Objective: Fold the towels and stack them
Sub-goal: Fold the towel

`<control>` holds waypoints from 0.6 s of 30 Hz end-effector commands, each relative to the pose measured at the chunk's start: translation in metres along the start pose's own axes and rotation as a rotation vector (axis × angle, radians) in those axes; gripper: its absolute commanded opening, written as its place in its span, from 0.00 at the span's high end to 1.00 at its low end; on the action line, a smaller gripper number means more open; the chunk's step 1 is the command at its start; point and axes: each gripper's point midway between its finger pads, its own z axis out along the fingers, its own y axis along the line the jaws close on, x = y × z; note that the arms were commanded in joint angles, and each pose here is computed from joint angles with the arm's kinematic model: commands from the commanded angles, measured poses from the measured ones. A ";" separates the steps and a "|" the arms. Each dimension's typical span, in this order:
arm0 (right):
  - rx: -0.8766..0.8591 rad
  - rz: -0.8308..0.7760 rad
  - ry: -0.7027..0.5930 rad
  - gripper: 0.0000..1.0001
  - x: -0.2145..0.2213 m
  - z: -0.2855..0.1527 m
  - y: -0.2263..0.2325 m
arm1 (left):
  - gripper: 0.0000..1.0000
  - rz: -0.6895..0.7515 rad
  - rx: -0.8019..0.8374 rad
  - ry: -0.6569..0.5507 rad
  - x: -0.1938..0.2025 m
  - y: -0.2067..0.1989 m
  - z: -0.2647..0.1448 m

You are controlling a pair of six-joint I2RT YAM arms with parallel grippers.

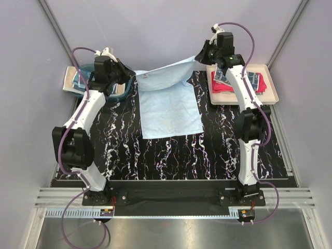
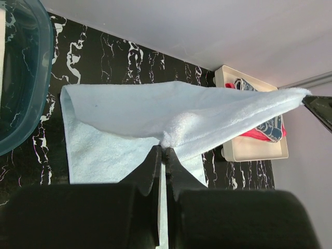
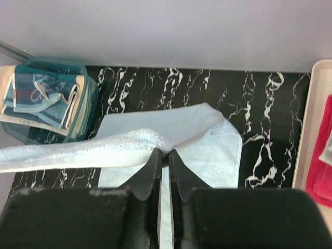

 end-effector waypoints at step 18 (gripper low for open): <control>-0.095 0.076 0.059 0.99 0.017 -0.055 0.030 | 1.00 0.016 0.000 -0.029 -0.004 -0.008 -0.032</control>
